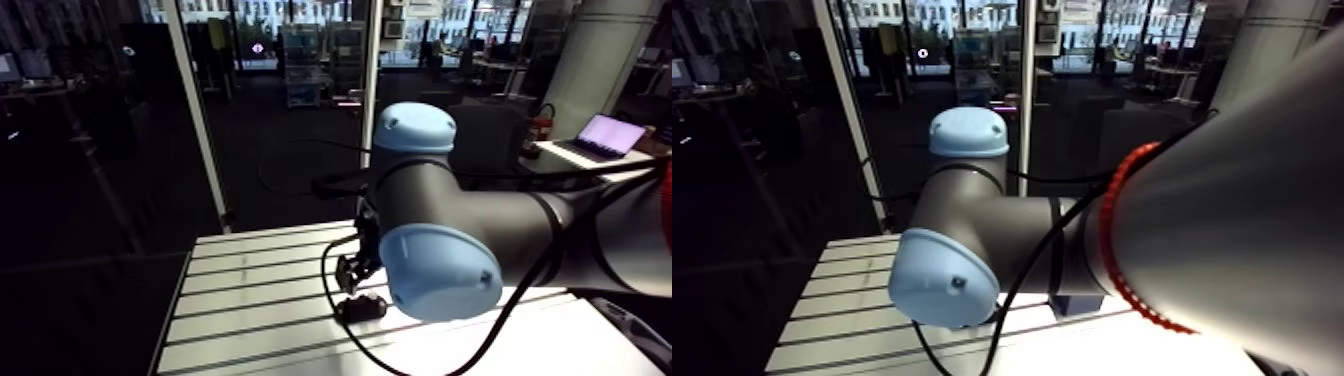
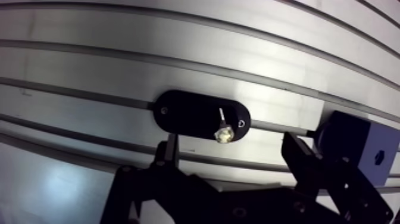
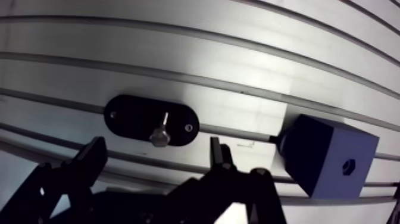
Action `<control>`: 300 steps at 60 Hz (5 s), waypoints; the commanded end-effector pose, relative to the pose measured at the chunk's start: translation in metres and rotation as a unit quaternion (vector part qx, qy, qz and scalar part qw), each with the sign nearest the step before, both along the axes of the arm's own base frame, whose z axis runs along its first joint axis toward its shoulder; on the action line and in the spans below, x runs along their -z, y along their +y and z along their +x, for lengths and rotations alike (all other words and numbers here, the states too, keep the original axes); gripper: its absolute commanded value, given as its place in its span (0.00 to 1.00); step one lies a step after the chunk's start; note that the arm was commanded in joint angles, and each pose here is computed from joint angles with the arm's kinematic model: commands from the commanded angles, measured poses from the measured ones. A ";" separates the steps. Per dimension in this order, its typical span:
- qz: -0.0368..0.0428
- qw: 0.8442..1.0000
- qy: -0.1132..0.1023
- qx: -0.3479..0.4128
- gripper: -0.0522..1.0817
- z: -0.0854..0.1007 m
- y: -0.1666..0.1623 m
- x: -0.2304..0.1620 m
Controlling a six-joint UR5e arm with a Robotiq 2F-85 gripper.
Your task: Pick up the M10 bolt and insert it into the hex recess until seated.
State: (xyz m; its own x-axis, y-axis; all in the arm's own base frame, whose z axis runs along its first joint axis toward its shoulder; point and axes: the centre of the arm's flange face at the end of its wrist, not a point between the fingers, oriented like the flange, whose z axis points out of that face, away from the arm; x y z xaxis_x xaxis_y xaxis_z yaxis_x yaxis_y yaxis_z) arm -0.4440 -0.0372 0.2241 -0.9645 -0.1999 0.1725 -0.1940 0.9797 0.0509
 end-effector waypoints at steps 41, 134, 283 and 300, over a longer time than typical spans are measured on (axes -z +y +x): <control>0.003 1.000 -0.007 0.011 0.24 0.001 0.001 0.017; 0.009 0.998 -0.010 0.062 0.32 -0.001 -0.001 0.015; 0.005 0.998 -0.026 0.060 0.56 -0.003 -0.006 0.026; 0.005 0.998 -0.026 0.060 0.59 -0.003 -0.006 0.026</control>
State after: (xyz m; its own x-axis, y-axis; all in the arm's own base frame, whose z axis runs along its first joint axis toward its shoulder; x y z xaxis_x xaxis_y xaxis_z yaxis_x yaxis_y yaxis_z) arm -0.4471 -0.0431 0.1984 -0.9893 -0.0830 0.1203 -0.0769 0.9956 0.0541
